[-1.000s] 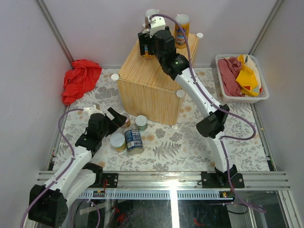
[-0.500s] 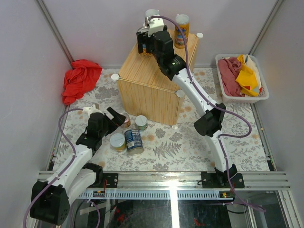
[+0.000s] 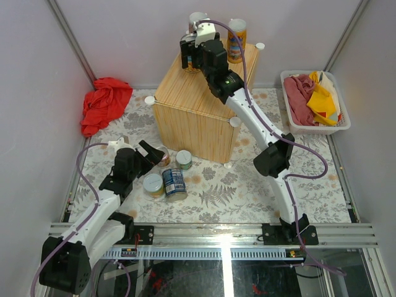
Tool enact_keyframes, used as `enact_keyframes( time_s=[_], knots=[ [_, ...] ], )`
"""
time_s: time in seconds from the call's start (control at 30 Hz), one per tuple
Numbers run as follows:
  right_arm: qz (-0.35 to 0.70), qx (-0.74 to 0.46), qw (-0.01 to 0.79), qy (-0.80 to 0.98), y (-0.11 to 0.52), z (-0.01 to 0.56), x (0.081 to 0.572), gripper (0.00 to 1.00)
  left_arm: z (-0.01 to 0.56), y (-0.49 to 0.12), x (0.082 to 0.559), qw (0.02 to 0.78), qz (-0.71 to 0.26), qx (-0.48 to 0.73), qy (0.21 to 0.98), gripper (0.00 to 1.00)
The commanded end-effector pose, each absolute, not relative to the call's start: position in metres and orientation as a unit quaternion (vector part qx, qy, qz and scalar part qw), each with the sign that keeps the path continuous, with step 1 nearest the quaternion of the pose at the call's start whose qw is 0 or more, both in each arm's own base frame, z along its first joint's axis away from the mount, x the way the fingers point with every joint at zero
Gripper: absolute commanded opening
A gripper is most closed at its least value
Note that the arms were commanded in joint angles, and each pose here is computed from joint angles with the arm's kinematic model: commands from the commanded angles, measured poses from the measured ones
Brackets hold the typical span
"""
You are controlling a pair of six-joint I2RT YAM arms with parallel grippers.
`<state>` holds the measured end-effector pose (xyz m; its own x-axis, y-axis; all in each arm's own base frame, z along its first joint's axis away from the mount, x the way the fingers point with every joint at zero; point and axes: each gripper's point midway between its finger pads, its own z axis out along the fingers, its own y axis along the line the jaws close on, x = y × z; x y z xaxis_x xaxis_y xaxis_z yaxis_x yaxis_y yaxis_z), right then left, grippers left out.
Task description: Place and organize the canned foods onto the counter
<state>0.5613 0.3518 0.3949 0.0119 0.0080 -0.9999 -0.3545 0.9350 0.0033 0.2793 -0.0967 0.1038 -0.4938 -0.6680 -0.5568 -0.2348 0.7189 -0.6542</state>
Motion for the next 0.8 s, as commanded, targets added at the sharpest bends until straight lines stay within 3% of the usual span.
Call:
enact_keyframes(
  time_s=[0.0,0.37,0.63,0.77],
  knots=[
    [0.179,-0.085,0.780,0.594,0.328,0.510,0.529,0.80,0.118,-0.097,0.284,0.444,-0.278,-0.279,0.805,1.00],
    [0.177,-0.092,0.768,0.608,0.320,0.513,0.516,1.00,0.126,-0.099,0.277,0.443,-0.291,-0.282,0.800,1.00],
    [0.179,-0.094,0.764,0.613,0.315,0.516,0.507,0.99,0.131,-0.100,0.276,0.441,-0.295,-0.280,0.800,1.00],
    [0.190,-0.100,0.766,0.606,0.313,0.532,0.480,1.00,0.133,-0.097,0.275,0.445,-0.290,-0.285,0.797,1.00]
  ],
)
